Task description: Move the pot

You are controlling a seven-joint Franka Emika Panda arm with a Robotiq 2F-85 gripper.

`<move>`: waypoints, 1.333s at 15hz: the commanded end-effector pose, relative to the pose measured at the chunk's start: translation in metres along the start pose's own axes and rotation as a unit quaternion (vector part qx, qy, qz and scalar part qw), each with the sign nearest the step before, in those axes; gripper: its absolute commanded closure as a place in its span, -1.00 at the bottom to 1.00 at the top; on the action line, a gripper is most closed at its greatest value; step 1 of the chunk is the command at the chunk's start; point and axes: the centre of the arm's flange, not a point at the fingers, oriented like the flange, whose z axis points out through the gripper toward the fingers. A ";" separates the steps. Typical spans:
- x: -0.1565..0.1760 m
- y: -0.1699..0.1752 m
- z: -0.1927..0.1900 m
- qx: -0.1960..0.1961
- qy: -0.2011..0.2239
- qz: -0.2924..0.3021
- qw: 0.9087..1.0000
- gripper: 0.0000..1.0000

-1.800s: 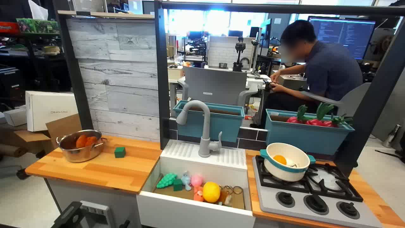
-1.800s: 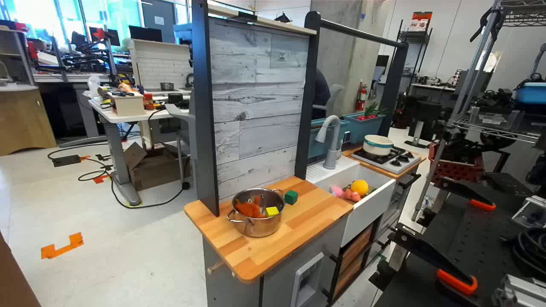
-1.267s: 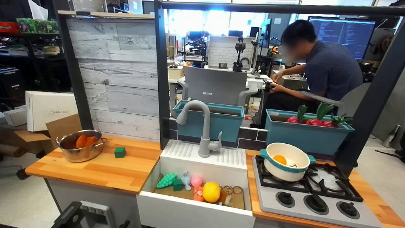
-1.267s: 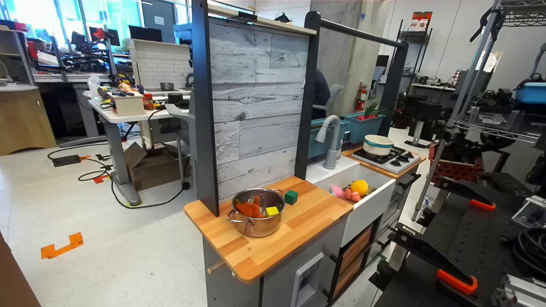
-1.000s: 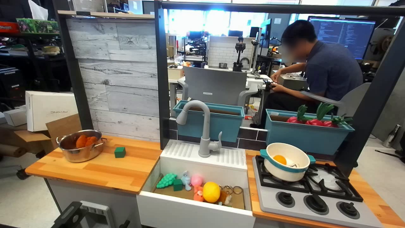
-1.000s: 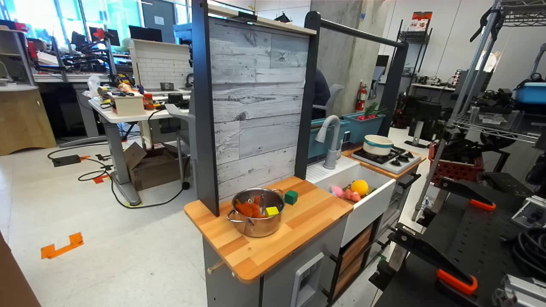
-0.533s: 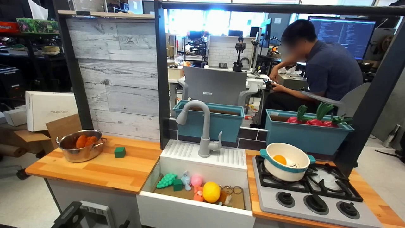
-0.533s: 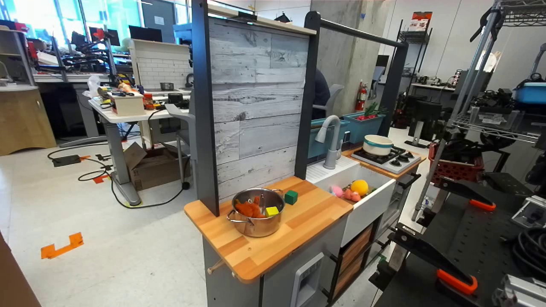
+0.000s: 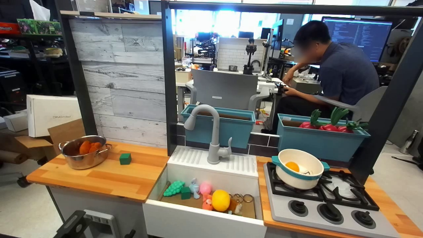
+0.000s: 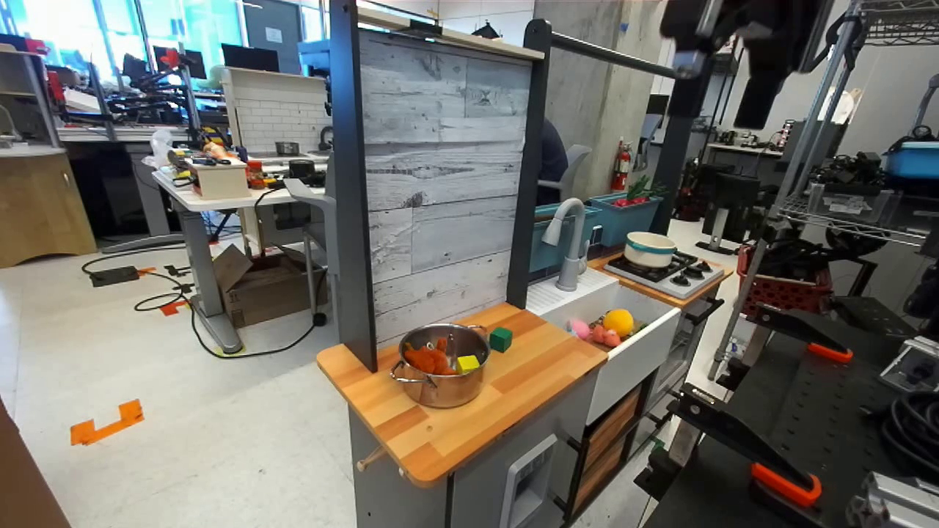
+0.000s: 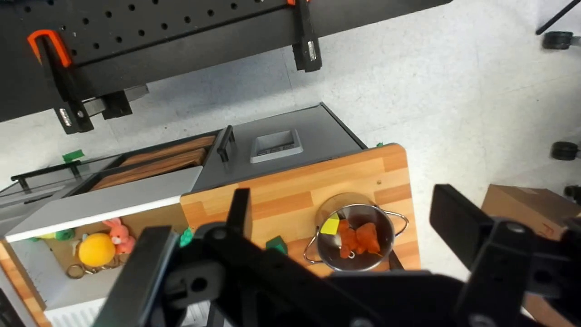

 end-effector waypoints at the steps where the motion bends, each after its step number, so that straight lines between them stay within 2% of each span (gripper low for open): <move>1: 0.072 -0.016 0.055 -0.012 -0.015 0.005 1.000 -1.00; 5: 0.123 -0.023 0.112 -0.016 -0.015 0.018 1.000 -1.00; 14: 0.236 -0.065 0.246 -0.063 -0.041 0.042 0.996 -1.00; 20: 0.280 -0.088 0.304 -0.083 -0.064 0.050 0.993 -1.00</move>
